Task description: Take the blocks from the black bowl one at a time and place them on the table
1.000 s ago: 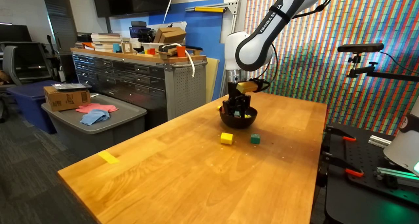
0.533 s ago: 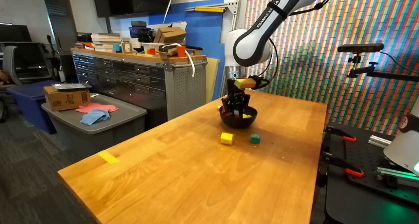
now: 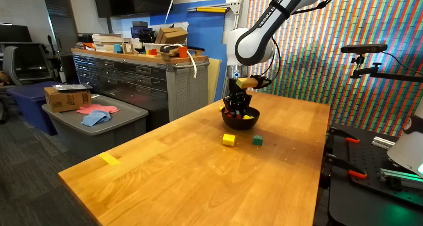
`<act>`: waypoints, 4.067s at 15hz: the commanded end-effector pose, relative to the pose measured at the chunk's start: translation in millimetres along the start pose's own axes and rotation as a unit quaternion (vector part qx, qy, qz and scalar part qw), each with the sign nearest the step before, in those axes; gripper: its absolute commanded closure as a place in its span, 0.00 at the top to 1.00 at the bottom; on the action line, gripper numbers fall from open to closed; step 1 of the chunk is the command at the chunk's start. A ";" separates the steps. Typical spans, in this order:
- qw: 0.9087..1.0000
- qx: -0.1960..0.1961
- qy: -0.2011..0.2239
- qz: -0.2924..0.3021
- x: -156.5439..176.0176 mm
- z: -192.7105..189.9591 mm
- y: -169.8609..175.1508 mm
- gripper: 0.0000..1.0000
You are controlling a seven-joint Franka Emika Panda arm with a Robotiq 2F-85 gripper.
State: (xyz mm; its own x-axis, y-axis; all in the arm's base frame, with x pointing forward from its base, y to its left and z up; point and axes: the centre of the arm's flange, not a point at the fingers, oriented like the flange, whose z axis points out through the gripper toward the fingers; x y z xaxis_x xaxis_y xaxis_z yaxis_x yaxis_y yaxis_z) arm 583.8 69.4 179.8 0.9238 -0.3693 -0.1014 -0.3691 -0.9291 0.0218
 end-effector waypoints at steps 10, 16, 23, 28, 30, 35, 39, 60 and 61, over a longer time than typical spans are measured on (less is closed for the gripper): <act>0.991 -0.029 0.115 -0.058 -57.2 -128.3 17.4 0.58; 0.995 -0.022 0.084 -0.055 -32.5 -92.2 4.8 0.95; 0.997 -0.030 0.053 -0.040 6.3 -29.7 -9.7 0.98; 0.998 -0.039 0.026 -0.036 16.7 11.8 -17.5 0.65; 0.998 -0.044 0.020 -0.036 18.6 24.1 -19.0 0.57; 0.998 -0.047 0.011 -0.025 23.6 33.1 -15.5 0.33; 0.999 -0.041 0.009 -0.013 25.9 30.0 -15.2 0.16; 0.974 -0.030 0.071 0.212 -3.5 -73.9 157.0 0.15; 0.970 -0.032 0.061 0.232 -0.2 -64.0 166.7 0.15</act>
State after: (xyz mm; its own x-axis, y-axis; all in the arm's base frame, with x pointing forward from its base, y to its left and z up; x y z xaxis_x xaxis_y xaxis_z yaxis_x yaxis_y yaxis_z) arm 537.9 -63.7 261.4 0.7508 -0.6585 0.0520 -0.6602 -0.7455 0.0921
